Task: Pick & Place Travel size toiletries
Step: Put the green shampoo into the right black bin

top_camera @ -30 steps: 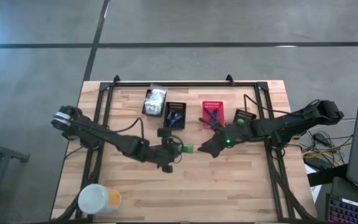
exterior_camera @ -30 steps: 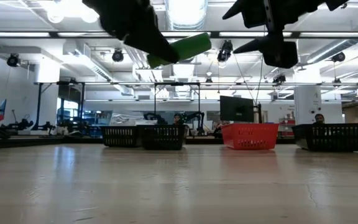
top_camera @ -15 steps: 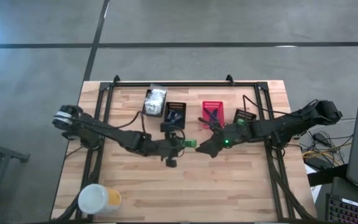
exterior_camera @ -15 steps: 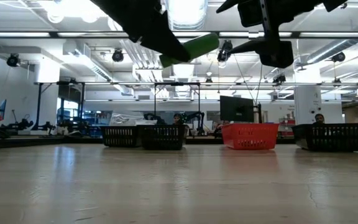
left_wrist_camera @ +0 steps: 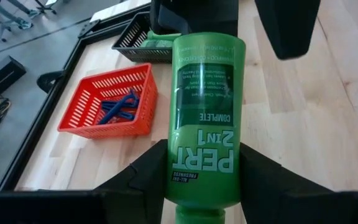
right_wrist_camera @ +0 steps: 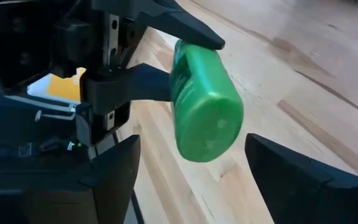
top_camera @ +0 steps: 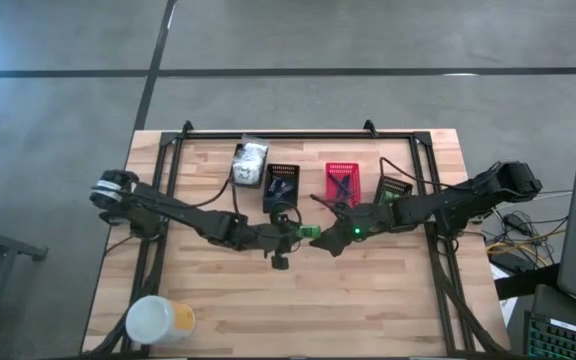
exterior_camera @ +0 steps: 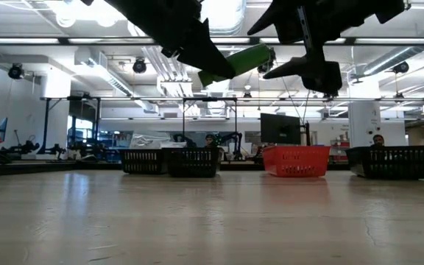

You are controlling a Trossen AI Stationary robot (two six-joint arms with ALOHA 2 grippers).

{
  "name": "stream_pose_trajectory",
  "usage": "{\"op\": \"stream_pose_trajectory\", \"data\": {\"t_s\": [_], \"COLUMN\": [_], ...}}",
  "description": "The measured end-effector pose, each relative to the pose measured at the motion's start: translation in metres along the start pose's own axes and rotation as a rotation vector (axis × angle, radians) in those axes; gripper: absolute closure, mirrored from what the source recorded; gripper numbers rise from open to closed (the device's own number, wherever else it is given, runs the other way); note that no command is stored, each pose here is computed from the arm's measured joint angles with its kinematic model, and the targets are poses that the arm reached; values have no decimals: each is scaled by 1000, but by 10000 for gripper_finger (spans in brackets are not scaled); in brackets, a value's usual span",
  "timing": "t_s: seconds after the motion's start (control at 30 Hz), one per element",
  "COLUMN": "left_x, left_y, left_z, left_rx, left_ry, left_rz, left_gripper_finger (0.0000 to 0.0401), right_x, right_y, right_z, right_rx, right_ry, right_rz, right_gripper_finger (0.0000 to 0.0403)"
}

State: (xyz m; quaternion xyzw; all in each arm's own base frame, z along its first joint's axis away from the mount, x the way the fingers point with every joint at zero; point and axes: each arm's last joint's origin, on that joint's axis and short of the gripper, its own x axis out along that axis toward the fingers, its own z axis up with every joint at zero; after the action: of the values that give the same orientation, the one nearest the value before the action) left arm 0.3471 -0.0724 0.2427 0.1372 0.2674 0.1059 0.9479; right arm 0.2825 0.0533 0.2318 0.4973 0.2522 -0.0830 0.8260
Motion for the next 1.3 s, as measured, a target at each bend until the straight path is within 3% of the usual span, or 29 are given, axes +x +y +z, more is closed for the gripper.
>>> {"op": "stream_pose_trajectory", "data": {"t_s": [0.57,1.3], "left_x": [0,0], "left_y": [-2,-2], "left_z": [0,0], "left_rx": [-5,-3], "left_ry": [-4,-6], "left_rz": [-58,-58], "left_gripper_finger": [243,242], "right_x": [4,4], "right_y": [0,-2], "right_z": [0,2], "right_rx": [14,22], "right_ry": [-1,-10], "right_rz": [1,-5], "right_gripper_finger": [125,246]}}
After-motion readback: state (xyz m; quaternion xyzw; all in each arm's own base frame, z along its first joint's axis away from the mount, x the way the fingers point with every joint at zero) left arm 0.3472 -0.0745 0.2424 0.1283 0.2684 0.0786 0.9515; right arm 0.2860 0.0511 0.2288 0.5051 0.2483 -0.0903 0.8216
